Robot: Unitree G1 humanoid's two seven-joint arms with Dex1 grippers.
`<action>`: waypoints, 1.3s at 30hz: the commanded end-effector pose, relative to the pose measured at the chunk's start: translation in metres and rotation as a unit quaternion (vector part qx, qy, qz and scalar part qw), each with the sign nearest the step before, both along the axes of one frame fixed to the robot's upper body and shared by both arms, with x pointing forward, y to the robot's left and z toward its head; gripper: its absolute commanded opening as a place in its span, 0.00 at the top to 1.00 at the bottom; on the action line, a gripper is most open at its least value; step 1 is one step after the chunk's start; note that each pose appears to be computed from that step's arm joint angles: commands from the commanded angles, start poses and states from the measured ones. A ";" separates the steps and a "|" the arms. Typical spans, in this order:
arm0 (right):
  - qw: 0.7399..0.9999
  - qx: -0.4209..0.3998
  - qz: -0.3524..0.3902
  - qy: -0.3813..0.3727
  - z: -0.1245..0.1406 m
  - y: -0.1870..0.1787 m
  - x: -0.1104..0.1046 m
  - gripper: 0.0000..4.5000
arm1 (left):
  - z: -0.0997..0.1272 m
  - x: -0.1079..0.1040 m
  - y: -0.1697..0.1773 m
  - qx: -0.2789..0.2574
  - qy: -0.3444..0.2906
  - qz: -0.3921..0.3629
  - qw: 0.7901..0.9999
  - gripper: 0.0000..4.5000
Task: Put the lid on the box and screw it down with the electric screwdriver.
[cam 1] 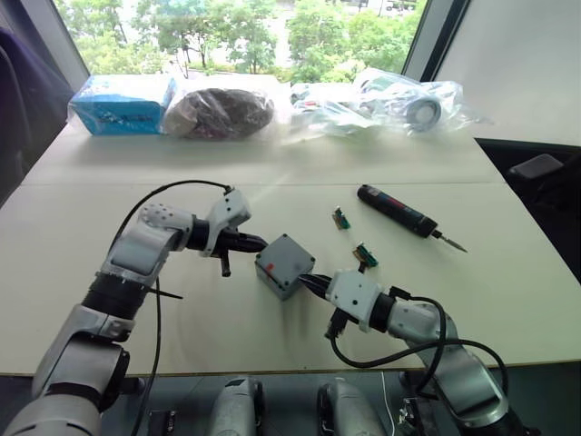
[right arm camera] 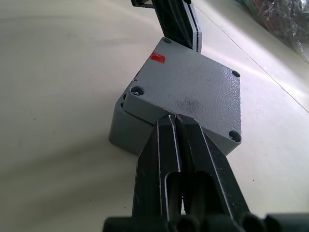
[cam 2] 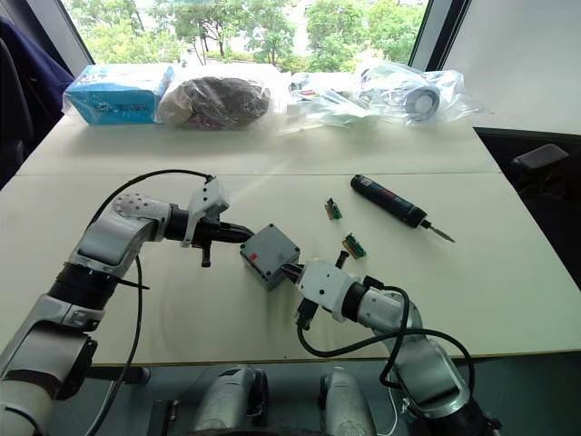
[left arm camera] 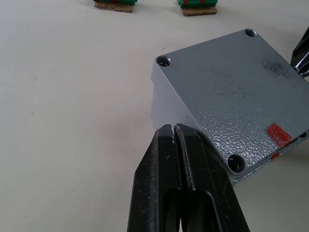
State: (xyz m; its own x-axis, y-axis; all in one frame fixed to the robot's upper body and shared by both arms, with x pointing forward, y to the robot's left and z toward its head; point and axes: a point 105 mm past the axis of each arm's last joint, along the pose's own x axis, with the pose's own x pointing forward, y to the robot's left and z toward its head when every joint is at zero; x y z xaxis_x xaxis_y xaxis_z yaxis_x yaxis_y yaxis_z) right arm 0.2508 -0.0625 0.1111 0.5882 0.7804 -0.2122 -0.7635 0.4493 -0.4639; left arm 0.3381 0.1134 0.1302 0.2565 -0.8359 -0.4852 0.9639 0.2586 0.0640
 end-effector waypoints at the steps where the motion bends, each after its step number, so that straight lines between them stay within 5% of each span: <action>1: 1.000 0.010 0.004 -0.008 0.005 0.003 0.000 0.99 | 0.008 0.000 -0.003 0.003 -0.024 -0.010 1.000 1.00; 16: 1.000 0.017 0.001 0.000 0.008 -0.001 -0.004 0.99 | 0.024 0.016 0.002 -0.026 -0.045 0.023 0.998 1.00; 39: 0.999 0.025 0.015 0.016 0.006 0.006 -0.003 0.99 | 0.016 -0.007 -0.011 -0.025 -0.012 -0.021 0.999 1.00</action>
State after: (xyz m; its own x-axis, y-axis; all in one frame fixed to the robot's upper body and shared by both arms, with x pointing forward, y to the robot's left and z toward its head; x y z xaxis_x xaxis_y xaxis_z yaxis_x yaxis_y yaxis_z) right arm 0.2490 -0.0617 0.1052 0.5676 0.7896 -0.2332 -0.7948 0.4518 -0.4051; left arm 0.3364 0.1099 0.1396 0.2618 -0.8558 -0.4461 0.9624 0.2661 0.0544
